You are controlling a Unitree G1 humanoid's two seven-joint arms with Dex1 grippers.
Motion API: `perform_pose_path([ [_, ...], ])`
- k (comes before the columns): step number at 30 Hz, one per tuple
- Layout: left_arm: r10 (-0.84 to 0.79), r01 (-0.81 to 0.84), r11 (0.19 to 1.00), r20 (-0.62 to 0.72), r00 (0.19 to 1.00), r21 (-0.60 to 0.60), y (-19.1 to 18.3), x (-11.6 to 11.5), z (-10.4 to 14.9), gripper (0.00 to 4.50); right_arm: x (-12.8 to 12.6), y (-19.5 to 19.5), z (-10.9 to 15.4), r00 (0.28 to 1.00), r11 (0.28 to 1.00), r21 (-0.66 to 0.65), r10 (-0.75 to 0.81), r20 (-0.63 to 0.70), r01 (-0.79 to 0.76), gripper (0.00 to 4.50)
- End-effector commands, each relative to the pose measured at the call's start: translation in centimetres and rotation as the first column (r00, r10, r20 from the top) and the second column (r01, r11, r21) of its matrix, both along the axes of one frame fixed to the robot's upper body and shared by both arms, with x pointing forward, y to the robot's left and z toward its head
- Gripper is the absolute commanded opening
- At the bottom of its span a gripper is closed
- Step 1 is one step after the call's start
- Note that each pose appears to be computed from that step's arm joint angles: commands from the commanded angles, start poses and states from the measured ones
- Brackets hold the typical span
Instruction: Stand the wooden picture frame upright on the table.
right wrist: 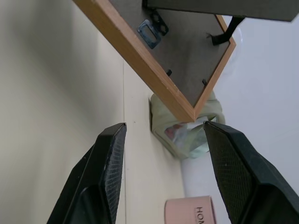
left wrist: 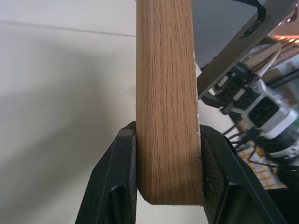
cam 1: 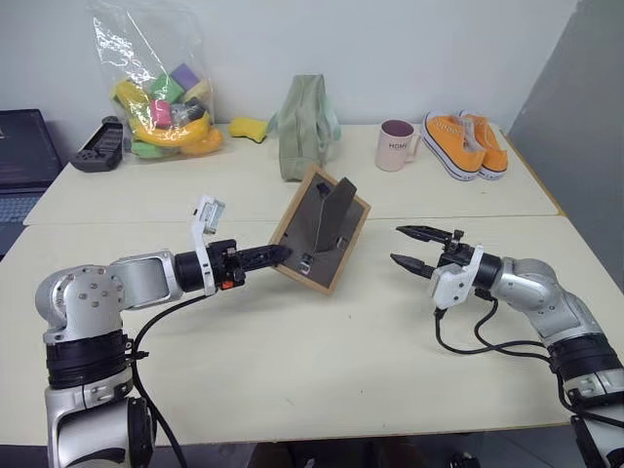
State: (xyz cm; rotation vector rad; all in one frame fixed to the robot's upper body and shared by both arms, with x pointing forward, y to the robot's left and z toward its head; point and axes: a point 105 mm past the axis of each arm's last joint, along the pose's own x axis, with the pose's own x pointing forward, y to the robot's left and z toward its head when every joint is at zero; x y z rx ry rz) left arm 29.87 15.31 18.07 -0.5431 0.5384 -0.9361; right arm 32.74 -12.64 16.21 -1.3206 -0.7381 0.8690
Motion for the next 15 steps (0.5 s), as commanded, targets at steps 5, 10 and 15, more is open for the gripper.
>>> perform_pose_path([
  [5,-0.084,0.069,0.983,-0.084,0.993,-0.167,0.2,-2.2,0.9,1.37,1.0,-0.5,0.4,0.993,1.000,0.005,0.003,0.118,-0.003,2.76],
  [10,-0.107,0.085,0.977,-0.106,0.989,-0.198,-0.5,-3.8,1.3,1.37,1.2,-0.2,0.4,0.992,0.999,0.031,0.010,0.123,-0.014,2.76],
  [15,-0.076,0.048,0.974,-0.119,0.990,-0.220,-0.8,-3.7,1.4,1.37,1.6,0.2,0.9,0.990,0.999,0.051,0.005,0.142,-0.012,3.65],
])
